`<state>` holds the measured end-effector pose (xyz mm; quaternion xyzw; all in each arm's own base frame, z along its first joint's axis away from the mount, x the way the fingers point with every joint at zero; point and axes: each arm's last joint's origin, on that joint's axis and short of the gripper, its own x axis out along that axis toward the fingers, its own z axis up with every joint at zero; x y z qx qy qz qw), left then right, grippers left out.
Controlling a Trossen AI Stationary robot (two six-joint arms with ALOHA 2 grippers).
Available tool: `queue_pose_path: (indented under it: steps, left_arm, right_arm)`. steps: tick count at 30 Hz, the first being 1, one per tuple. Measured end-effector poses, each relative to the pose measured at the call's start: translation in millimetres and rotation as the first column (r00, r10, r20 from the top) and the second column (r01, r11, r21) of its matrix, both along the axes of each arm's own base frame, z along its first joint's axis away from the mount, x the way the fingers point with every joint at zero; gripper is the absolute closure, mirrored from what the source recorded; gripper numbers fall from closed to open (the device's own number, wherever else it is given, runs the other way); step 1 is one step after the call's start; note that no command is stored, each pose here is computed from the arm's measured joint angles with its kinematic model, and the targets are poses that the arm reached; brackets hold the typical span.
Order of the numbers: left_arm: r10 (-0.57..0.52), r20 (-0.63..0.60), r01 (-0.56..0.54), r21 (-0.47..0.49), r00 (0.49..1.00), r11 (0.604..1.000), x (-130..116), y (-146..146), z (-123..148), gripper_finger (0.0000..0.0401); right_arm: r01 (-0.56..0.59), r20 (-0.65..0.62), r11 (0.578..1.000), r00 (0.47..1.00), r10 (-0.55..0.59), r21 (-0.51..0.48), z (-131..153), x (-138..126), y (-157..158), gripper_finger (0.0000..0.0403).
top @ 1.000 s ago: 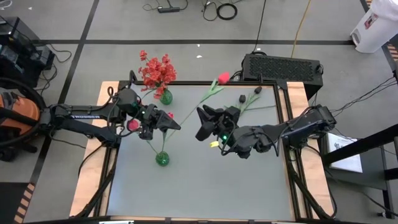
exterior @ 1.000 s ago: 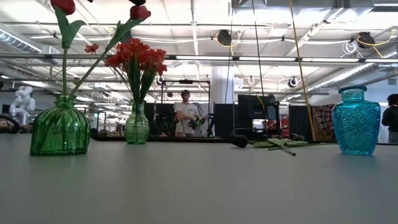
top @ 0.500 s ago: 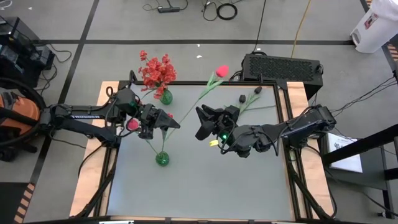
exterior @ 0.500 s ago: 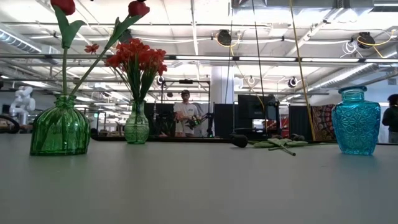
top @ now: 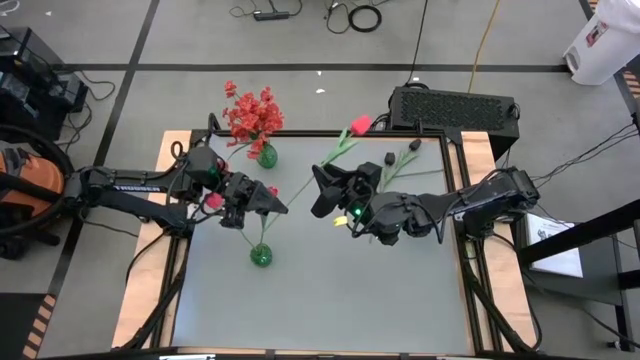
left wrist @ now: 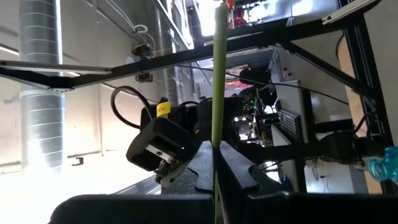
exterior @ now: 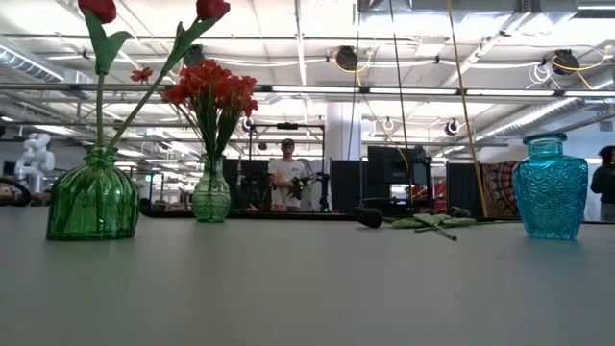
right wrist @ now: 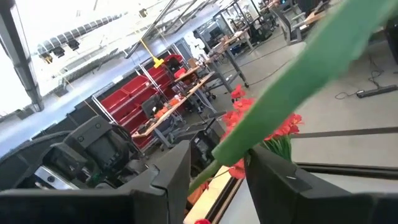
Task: Sort flowers into vase by color
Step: Put the red flower into the bottom green vase
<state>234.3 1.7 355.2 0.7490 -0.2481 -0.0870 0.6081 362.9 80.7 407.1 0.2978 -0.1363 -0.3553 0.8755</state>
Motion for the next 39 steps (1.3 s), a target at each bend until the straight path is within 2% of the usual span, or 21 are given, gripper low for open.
queue_pose_path:
  steps: [7, 10, 19, 24, 29, 32, 39]
  left_arm:
    - [0.000, -0.002, 0.000, -0.002, 1.000, 1.000, 0.0, 0.0, 0.0, 0.0399]
    - [0.000, -0.005, 0.000, -0.003, 1.000, 1.000, 0.1, 0.0, -0.3, 0.0399]
    - [0.004, -0.022, -0.004, -0.009, 1.000, 1.000, 0.7, 0.3, -1.8, 0.0385]
    - [0.009, -0.059, -0.014, -0.080, 0.998, 0.997, 1.0, 0.7, -1.8, 0.0370]
    - [0.102, -0.055, -0.109, -0.136, 0.993, 0.985, 1.6, 3.8, 0.6, 0.0367]
    - [0.153, -0.055, -0.159, -0.145, 0.987, 0.976, 2.0, 6.7, 0.7, 0.0366]
    - [0.221, 0.030, -0.213, -0.169, 0.975, 0.962, -0.2, 8.9, 9.1, 0.0365]
  right_arm:
    - [0.002, -0.022, 0.999, 1.000, -0.003, -0.039, 2.0, -0.1, -0.2, 0.0263]
    - [0.004, -0.030, 0.999, 1.000, -0.005, -0.054, 2.8, -0.2, -0.2, 0.0277]
    - [0.005, -0.050, 0.997, 0.999, -0.009, -0.081, 3.7, -0.3, -0.1, 0.0393]
    - [0.004, -0.056, 0.996, 0.998, -0.009, -0.090, 4.0, -0.3, -0.1, 0.0399]
    - [0.013, -0.046, 0.993, 0.999, -0.018, -0.113, 7.9, -0.8, -0.7, 0.0400]
    - [-0.020, -0.013, 0.990, 1.000, 0.018, -0.143, 14.3, -1.2, 0.2, 0.0401]
    - [-0.044, 0.038, 0.968, 0.998, 0.055, -0.247, 29.1, -4.8, 0.9, 0.0402]
